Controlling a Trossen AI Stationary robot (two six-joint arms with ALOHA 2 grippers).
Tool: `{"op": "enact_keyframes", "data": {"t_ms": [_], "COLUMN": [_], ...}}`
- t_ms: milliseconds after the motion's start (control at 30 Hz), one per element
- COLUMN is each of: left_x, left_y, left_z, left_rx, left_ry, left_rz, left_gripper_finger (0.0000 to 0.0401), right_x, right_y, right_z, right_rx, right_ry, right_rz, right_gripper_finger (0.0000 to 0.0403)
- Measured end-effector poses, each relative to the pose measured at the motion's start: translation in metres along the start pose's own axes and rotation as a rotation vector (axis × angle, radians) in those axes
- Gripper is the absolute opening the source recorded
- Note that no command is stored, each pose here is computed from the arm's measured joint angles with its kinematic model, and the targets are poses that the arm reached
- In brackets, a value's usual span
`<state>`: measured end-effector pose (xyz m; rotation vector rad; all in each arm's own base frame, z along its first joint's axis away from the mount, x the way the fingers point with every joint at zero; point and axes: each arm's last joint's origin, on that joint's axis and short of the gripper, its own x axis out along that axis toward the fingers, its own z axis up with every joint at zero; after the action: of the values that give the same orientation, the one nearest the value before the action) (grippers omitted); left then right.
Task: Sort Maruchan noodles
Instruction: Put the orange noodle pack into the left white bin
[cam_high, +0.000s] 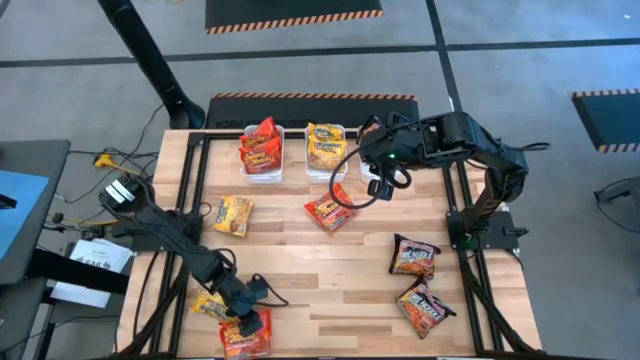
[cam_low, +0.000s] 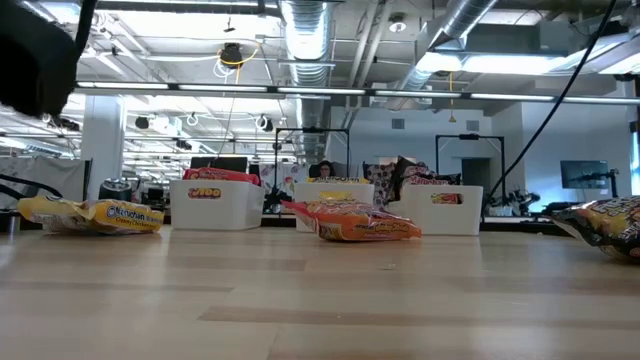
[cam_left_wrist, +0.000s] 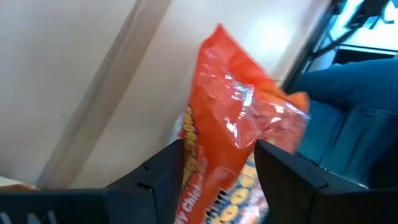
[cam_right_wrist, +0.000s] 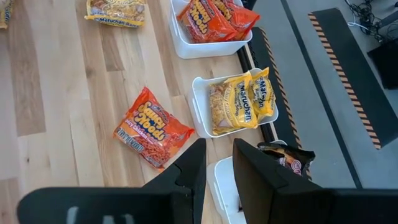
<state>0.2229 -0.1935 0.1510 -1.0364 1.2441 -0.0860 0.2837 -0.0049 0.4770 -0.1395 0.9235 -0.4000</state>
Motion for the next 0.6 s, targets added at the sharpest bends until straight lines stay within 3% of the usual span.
{"op": "enact_keyframes", "data": {"t_ms": [333, 600], "left_x": [0.014, 0.014], "left_y": [0.004, 0.002], "left_z": [0.000, 0.001], "left_rx": [-0.030, -0.021], "left_ry": [0.054, 0.048], "left_rz": [0.002, -0.022], "left_gripper_finger": [0.0164, 0.0044], "right_x": [0.000, 0.000], "right_y": [0.000, 0.000], "right_z": [0.000, 0.000], "right_rx": [0.000, -0.007], "right_ry": [0.000, -0.001], "right_rz": [0.000, -0.007], "right_gripper_finger": [0.0104, 0.0104]}}
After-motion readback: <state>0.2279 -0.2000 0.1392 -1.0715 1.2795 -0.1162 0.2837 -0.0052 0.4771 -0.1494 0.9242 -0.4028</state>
